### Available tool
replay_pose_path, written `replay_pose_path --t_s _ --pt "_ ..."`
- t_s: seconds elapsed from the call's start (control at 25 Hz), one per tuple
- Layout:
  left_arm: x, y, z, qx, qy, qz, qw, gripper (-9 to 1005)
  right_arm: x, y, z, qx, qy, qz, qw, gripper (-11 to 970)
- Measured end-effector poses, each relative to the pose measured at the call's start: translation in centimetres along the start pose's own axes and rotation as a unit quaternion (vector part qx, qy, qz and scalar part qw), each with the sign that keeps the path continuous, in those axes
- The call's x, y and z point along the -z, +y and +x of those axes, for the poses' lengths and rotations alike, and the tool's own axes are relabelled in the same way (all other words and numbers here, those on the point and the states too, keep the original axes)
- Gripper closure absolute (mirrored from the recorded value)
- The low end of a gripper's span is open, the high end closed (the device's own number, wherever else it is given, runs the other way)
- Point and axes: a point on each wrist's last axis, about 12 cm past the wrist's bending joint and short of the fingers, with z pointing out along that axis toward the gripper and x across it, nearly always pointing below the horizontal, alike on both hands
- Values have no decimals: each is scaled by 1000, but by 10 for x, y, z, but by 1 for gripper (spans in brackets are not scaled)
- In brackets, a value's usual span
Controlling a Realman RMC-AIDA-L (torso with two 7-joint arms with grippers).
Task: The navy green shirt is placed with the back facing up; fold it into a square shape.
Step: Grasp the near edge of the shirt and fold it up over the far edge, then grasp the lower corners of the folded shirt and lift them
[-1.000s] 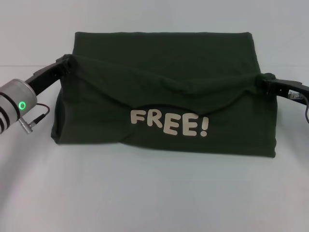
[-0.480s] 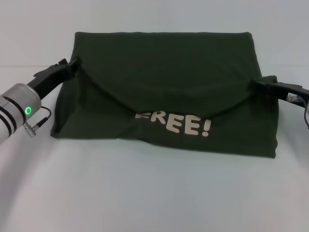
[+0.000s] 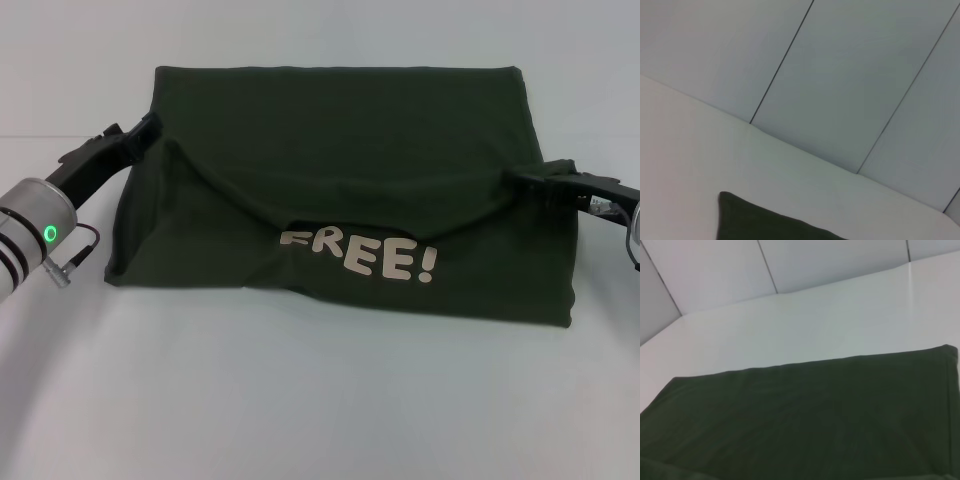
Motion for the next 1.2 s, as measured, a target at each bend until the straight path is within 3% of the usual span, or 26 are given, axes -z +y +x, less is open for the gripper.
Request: replay_pose_path --t_s 0.28,0.68,0.84,1.0,1.2 --pt "10 1 2 19 -9 28 999 342 7 -6 9 -19 8 3 1000 8" --pt "34 12 -4 73 -20 76 994 298 37 -15 23 -52 -13 -49 997 9" --pt "41 17 -7 89 -3 97 991 186 45 -14 25 -65 -12 -80 995 10" --pt "51 22 -12 130 47 126 982 161 58 -10 30 -60 -14 -121 991 11" --pt "64 30 -26 167 161 147 962 165 82 -5 39 4 -21 -185 983 11"
